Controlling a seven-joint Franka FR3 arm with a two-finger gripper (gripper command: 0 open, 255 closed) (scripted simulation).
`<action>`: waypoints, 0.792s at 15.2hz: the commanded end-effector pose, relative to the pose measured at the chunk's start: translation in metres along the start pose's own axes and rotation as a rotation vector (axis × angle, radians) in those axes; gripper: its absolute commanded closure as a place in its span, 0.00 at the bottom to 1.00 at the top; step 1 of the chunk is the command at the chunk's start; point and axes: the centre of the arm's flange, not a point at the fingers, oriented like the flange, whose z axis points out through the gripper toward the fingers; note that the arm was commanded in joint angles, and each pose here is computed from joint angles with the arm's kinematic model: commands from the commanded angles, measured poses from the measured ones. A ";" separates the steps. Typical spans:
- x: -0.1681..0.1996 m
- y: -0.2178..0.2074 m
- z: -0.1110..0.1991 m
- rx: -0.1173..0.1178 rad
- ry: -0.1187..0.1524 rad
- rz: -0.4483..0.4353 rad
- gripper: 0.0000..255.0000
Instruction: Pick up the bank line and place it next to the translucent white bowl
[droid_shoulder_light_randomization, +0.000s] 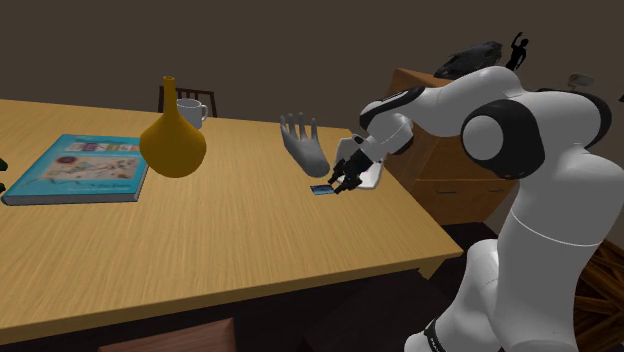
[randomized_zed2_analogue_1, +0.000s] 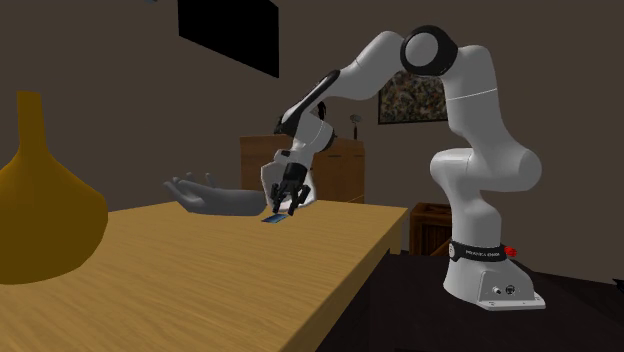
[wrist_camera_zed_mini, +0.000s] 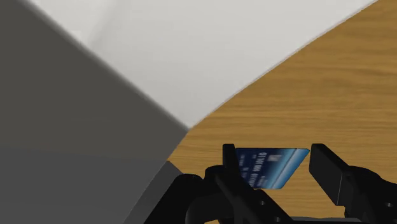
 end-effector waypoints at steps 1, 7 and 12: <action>0.000 0.000 0.000 0.001 0.000 0.000 0.00; 0.000 0.000 -0.013 0.001 0.000 0.000 0.00; 0.000 0.000 -0.050 0.001 0.000 0.000 0.00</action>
